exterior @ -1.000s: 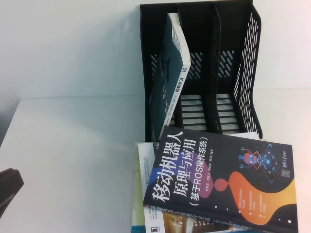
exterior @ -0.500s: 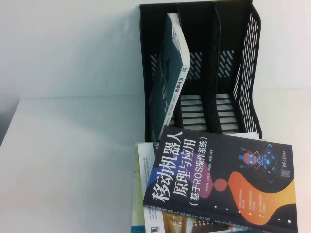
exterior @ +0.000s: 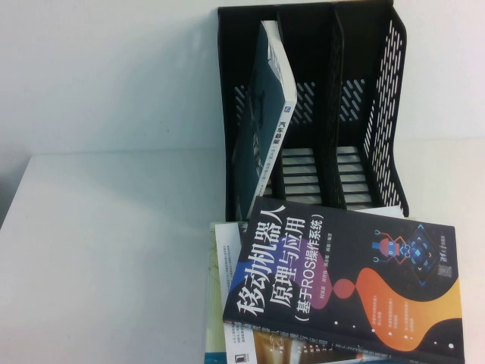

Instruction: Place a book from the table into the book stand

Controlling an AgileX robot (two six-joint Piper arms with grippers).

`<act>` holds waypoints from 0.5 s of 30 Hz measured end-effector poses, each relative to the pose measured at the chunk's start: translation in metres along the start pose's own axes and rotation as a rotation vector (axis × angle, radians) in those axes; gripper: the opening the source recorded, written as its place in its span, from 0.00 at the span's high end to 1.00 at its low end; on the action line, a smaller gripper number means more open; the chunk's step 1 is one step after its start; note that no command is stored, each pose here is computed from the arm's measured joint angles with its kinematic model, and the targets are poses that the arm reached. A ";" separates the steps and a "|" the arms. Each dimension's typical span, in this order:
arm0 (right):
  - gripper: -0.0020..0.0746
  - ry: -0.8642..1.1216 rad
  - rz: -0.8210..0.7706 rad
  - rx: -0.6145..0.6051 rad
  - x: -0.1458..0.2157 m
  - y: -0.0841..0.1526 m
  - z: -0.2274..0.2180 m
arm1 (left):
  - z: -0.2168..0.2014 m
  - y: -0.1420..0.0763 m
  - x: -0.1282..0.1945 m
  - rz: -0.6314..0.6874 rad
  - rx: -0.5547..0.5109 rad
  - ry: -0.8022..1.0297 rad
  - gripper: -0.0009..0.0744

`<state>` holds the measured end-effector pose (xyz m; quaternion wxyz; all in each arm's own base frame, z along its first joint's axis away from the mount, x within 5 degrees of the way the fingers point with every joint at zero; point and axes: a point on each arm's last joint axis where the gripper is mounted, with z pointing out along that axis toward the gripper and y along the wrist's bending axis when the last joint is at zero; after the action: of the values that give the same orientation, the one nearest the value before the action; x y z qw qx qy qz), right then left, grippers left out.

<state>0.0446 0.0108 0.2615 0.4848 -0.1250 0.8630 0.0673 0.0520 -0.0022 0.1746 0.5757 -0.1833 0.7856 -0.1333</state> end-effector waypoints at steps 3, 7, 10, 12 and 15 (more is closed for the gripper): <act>0.98 -0.002 0.000 0.000 0.000 0.000 0.000 | 0.000 0.000 0.000 -0.010 0.003 0.003 0.99; 0.98 -0.002 0.000 0.000 0.000 0.000 0.000 | 0.000 0.000 0.000 -0.012 0.004 0.004 0.99; 0.98 -0.002 0.000 0.000 0.000 0.000 0.000 | 0.000 -0.001 0.000 -0.013 0.004 0.004 0.99; 0.98 -0.002 0.000 0.000 0.000 0.000 0.000 | 0.000 -0.001 0.000 -0.014 0.004 0.004 0.99; 0.98 -0.002 0.000 0.000 0.000 0.000 0.000 | 0.000 -0.001 0.000 -0.014 0.004 0.004 0.99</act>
<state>0.0447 0.0108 0.2616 0.4855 -0.1250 0.8626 0.0675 0.0518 -0.0028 0.1749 0.5737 -0.1873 0.7851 -0.1394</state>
